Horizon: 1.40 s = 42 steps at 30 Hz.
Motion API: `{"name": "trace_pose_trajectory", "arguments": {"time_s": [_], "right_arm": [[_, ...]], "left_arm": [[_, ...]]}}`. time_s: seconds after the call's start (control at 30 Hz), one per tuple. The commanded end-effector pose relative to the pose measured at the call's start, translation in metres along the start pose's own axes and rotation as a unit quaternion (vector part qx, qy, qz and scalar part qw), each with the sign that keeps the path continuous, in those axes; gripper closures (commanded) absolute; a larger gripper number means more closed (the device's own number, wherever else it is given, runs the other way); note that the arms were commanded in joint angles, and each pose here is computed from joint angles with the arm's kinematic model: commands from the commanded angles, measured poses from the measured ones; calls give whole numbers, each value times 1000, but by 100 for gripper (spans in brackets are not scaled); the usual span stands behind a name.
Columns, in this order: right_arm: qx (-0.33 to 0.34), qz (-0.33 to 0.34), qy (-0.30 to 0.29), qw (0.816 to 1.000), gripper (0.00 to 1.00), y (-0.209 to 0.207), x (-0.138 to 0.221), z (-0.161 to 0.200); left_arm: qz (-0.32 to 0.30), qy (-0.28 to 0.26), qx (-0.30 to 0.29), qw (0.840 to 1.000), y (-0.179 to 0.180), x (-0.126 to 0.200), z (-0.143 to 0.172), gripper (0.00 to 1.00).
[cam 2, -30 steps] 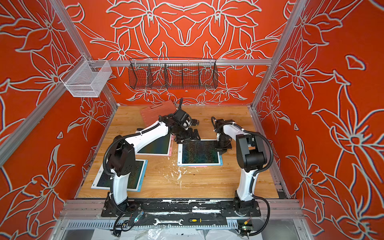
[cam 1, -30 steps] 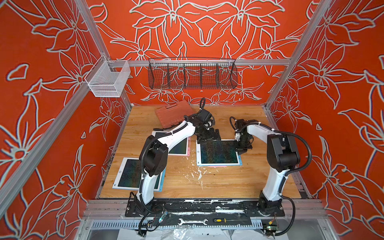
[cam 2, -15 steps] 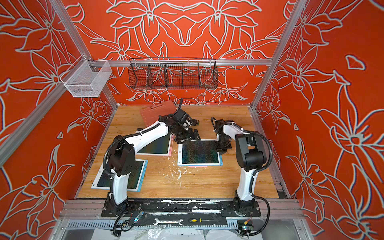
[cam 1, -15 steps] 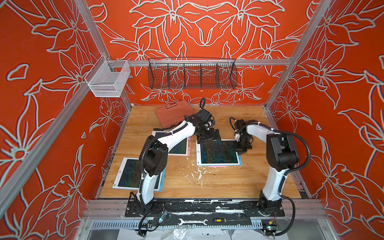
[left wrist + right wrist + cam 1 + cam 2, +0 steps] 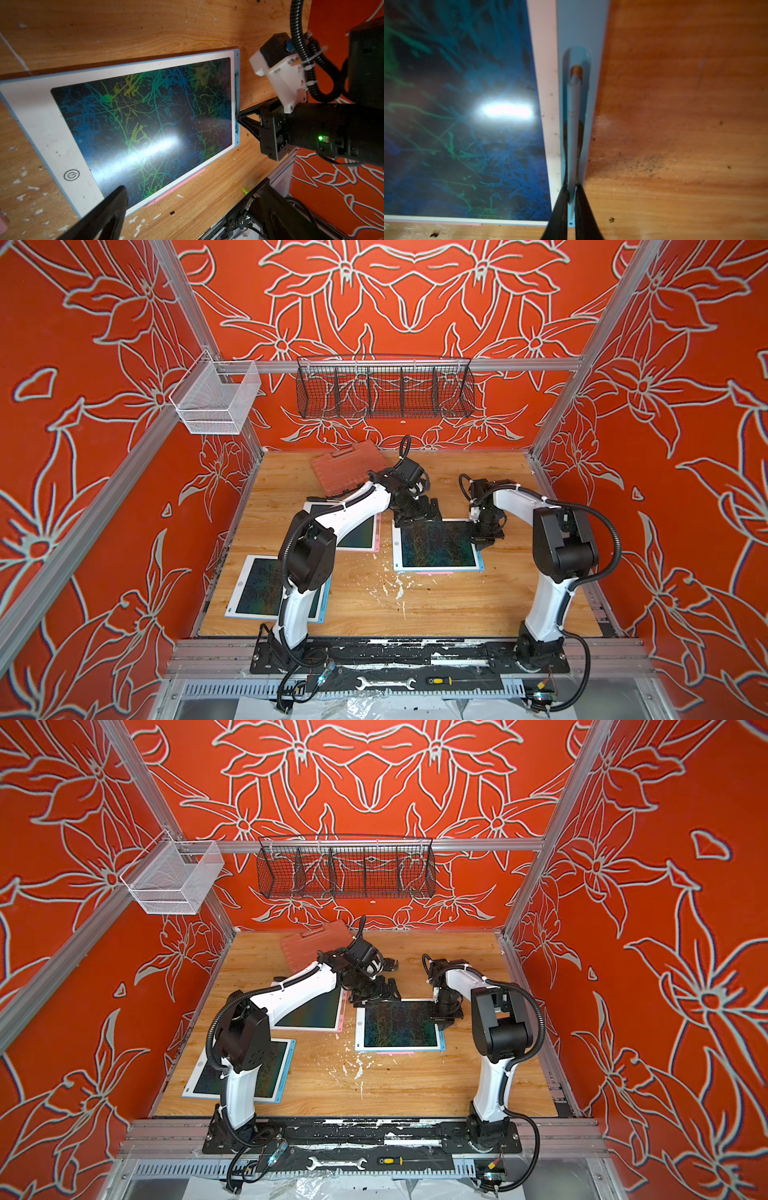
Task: Place the stylus back onto the writing tablet
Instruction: Place the stylus on the writing tablet.
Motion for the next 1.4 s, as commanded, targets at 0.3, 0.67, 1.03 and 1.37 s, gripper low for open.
{"name": "trace_pose_trajectory", "arguments": {"time_s": [0.3,0.67,1.03,1.37], "right_arm": [[-6,14,1,1000,90,-5,2,-4],[-9,20,-2,1000,90,-6,0,-9],[-8,19,0,1000,87,-5,-2,-9],[-9,16,-8,1000,84,-5,0,-11]], "left_arm": [[-1,6,-5,1000,-1,-1,-1,3],[-2,5,-6,1000,-1,0,-2,3],[-2,5,-6,1000,0,-1,-4,3],[0,6,-6,1000,-1,-1,-4,3]]}}
Point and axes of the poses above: each gripper's point midway between its finger pads, its own x axis back along the fingers, its own y axis along the line the jaws close on, z = x × y, the point moved 5 cm from there along x, back along the fingers
